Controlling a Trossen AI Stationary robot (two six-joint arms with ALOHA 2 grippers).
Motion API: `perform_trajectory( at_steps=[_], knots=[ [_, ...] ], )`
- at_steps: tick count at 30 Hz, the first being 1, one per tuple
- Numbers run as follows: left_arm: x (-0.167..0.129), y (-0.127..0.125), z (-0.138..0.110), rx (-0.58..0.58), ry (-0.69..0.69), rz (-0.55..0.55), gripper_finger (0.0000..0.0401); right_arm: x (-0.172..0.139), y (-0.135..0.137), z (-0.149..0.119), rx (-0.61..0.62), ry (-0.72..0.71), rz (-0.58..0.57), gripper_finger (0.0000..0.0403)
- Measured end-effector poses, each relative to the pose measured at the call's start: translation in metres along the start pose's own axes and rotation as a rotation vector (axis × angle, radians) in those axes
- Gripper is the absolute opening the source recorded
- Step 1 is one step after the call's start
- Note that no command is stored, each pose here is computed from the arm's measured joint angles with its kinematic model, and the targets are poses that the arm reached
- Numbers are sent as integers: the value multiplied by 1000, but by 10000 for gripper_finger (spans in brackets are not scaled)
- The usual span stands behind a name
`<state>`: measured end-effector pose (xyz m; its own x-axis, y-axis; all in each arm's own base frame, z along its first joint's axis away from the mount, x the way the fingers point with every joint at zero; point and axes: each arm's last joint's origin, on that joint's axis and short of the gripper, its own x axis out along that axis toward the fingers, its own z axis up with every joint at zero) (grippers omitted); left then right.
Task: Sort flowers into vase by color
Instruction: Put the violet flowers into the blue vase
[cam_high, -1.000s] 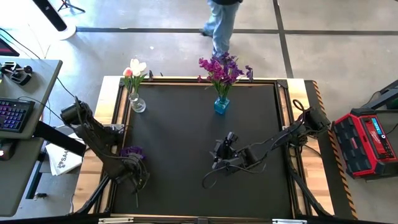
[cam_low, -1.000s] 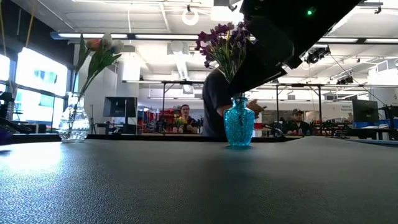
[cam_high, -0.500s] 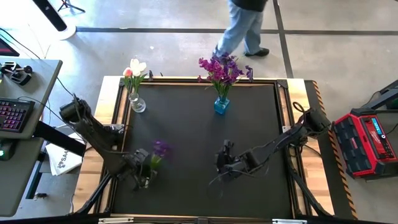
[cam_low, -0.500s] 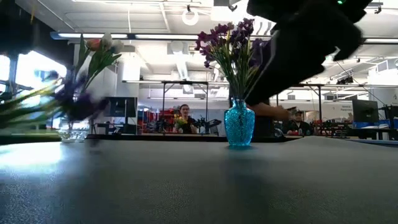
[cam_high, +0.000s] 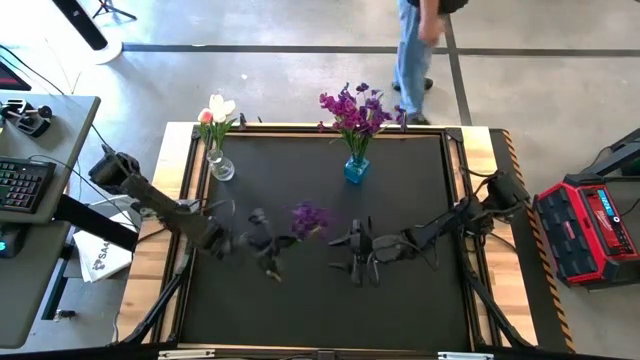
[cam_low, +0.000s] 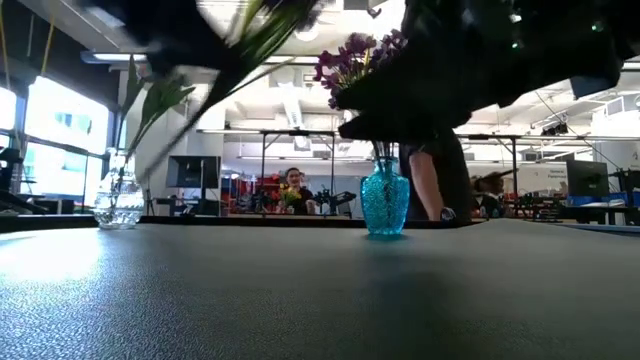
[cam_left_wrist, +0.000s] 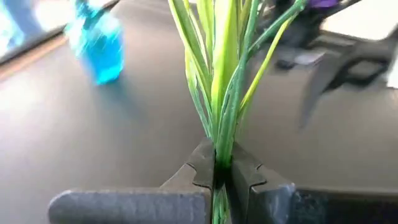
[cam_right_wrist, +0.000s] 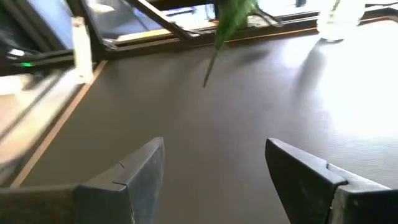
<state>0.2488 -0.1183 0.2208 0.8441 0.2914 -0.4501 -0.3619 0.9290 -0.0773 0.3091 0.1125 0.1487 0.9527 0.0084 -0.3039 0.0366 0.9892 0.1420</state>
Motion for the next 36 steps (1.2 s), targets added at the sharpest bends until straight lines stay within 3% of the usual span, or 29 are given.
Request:
perform_trajectory(
  at_steps=[5, 10, 13, 19, 23, 29, 33, 36],
  knots=[
    [29, 22, 26, 89, -115, -246, 3, 4, 2, 5, -73, -22, -13, 254],
    [49, 49, 19, 98, -257, -423, 3, 9, 3, 3, -17, -132, -46, 254],
    [52, 58, 14, 74, -337, -495, 3, 15, 5, 4, 1, -218, -75, 254],
    [60, 58, 10, 85, -345, -527, 3, 31, 2, 24, -40, -281, -119, 244],
    [61, 58, 8, 95, -335, -537, 3, 40, 1, 37, -69, -259, -102, 202],
    [61, 58, 8, 94, -335, -537, 12, 44, 0, 39, -67, -234, -121, 90],
    [61, 58, 8, 117, -330, -549, 55, 43, 2, 39, -58, -235, -133, 14],
    [61, 63, 7, 160, -290, -550, 99, 42, 2, 38, -32, -239, -169, 15]
  ],
)
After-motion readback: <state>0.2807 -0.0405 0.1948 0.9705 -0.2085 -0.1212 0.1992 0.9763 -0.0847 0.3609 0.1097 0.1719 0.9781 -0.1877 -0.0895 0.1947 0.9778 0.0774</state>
